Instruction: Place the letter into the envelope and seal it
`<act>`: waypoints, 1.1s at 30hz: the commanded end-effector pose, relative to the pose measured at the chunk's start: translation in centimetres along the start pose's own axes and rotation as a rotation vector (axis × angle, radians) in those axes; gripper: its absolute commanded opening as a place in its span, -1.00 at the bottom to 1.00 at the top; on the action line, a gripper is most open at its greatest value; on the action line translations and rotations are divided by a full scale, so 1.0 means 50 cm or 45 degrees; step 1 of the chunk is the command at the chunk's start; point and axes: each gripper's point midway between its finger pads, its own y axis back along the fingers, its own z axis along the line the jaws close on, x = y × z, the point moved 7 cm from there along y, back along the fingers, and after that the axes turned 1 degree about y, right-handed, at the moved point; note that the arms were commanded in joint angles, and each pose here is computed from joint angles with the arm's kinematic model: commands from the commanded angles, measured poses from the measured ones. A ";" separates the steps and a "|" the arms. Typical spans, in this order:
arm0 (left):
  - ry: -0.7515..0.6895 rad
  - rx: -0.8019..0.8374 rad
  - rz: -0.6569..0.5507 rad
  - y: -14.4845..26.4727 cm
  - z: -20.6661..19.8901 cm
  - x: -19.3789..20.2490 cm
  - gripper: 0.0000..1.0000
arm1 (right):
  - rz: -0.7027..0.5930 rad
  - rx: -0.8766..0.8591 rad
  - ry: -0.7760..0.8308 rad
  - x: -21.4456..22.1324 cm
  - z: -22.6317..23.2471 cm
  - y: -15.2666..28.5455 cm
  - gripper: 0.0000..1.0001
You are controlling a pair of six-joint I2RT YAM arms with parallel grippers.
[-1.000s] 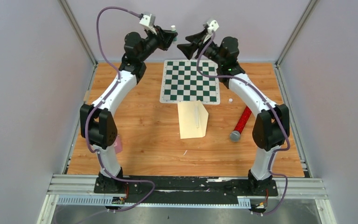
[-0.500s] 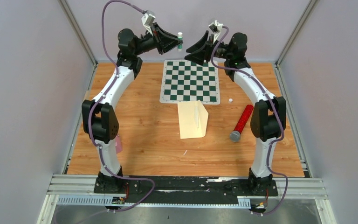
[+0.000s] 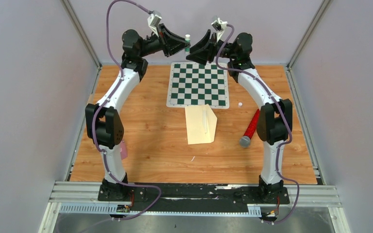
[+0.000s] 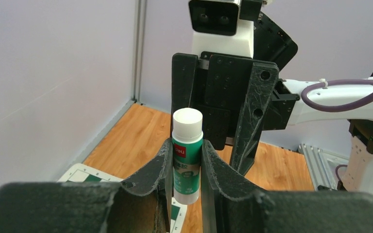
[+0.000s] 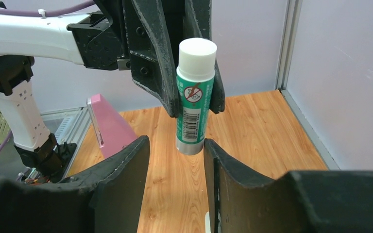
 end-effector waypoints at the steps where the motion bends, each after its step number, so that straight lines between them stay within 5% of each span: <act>1: -0.062 0.037 -0.030 -0.007 -0.011 -0.027 -1.00 | -0.042 -0.016 0.064 -0.034 0.006 -0.011 -0.12; 12: -0.065 -0.056 -0.057 -0.009 0.008 -0.023 -1.00 | -0.060 0.052 0.071 -0.037 -0.004 -0.020 -0.91; 22: -0.141 -0.572 -0.221 -0.030 0.045 -0.023 -1.00 | -0.186 0.514 0.302 -0.108 -0.013 -0.025 -1.00; 29: -0.228 -0.982 -0.212 -0.030 0.059 -0.003 -1.00 | -0.223 0.727 0.464 -0.121 0.005 -0.048 -1.00; 33: -0.222 -1.043 -0.186 -0.027 0.064 0.007 -1.00 | -0.243 0.762 0.457 -0.127 0.007 -0.051 -1.00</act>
